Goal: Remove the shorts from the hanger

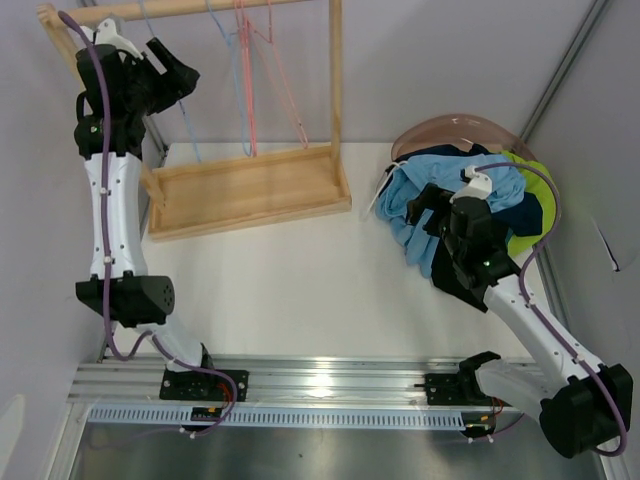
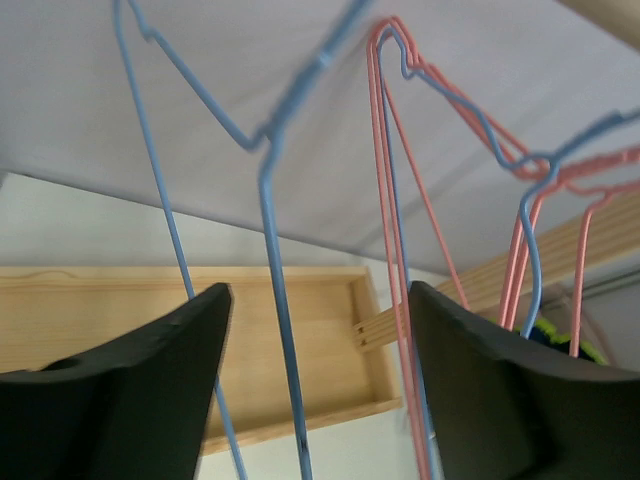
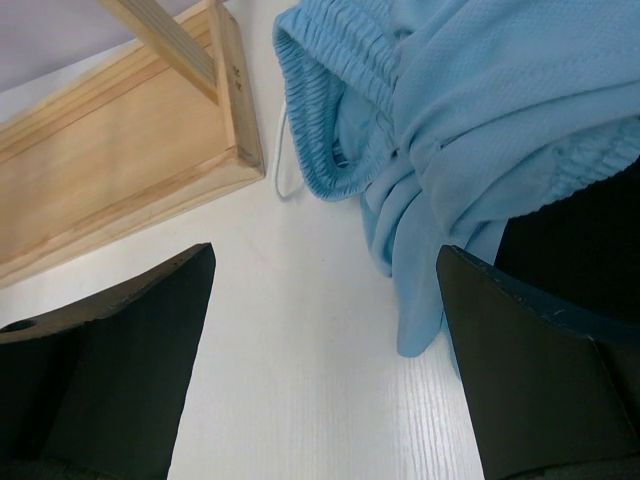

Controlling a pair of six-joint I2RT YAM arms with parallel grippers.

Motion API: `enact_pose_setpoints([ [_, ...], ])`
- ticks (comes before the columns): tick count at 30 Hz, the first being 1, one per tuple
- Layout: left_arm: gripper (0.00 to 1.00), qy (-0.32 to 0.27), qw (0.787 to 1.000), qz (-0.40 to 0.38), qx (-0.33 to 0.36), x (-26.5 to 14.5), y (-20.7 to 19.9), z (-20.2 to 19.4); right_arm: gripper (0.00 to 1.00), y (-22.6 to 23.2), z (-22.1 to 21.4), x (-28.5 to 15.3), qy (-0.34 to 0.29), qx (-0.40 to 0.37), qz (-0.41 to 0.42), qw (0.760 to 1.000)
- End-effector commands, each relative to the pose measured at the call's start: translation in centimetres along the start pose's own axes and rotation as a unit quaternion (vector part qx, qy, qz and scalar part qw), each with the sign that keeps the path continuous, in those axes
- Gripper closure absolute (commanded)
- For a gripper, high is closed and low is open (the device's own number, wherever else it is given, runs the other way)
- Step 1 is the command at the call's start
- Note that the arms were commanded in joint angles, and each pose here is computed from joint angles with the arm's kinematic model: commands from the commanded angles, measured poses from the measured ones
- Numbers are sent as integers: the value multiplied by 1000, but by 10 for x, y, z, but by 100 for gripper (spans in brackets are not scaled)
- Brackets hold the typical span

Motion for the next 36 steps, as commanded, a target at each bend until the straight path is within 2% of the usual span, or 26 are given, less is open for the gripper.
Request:
enact_pose_setpoints([
  [1,12,-30,999,-30,23,-51,-23,17,1,11,17,-17,-27,-2,15,1000],
  [2,5,-13,999,-23,20,-50,-17,5,1,14,23,-23,-33,-1,24,999],
  [3,2,-28,999,-30,24,-67,-24,10,1,16,24,-27,-30,-5,29,999],
  [4,1,-12,999,-25,20,-67,-19,-2,1,24,32,-33,-38,-4,46,998],
  [6,1,-25,999,-39,22,-93,-28,-2,0,31,42,-48,-46,-7,67,997],
  [8,1,-5,999,-36,15,-102,-24,-21,0,45,59,-65,-63,-3,98,993],
  [9,1,-28,998,-46,24,-129,-33,-17,1,53,65,-77,-60,-8,132,989],
  [11,1,-16,999,-42,24,-138,-31,-42,1,72,92,-105,-78,-2,185,980],
  [12,1,-14,999,-28,29,-144,-27,-54,1,80,98,-120,-71,-8,221,973],
  [13,1,-46,997,-54,41,-172,-42,-54,1,87,107,-133,-77,-14,250,965],
  [14,1,-55,996,-57,48,-182,-43,-58,1,96,126,-153,-98,-13,283,954],
  [15,1,-32,997,-56,53,-181,-38,-83,1,103,132,-166,-100,-17,321,942],
  [17,1,-66,994,-61,60,-209,-42,-87,1,114,152,-200,-109,-35,394,912],
  [19,1,-48,996,-50,65,-211,-33,-106,1,120,160,-217,-110,-52,440,890],
  [21,1,-45,995,-39,80,-225,-26,-113,1,121,171,-233,-123,-57,457,879],
  [27,1,-61,993,14,102,-250,-9,-121,1,114,178,-247,-147,-50,447,881],
  [36,1,-68,990,36,120,-262,-2,-123,0,101,169,-232,-144,-61,390,908],
])
Point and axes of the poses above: each gripper's point midway between its finger pads, its own x axis out along the fingers, its own y axis along the line the jaws close on, z = x × y, the point moved 8 cm from there along -x, back along the fingers, and after that the axes turned 2 degrees about x, right-handed, at the moved point
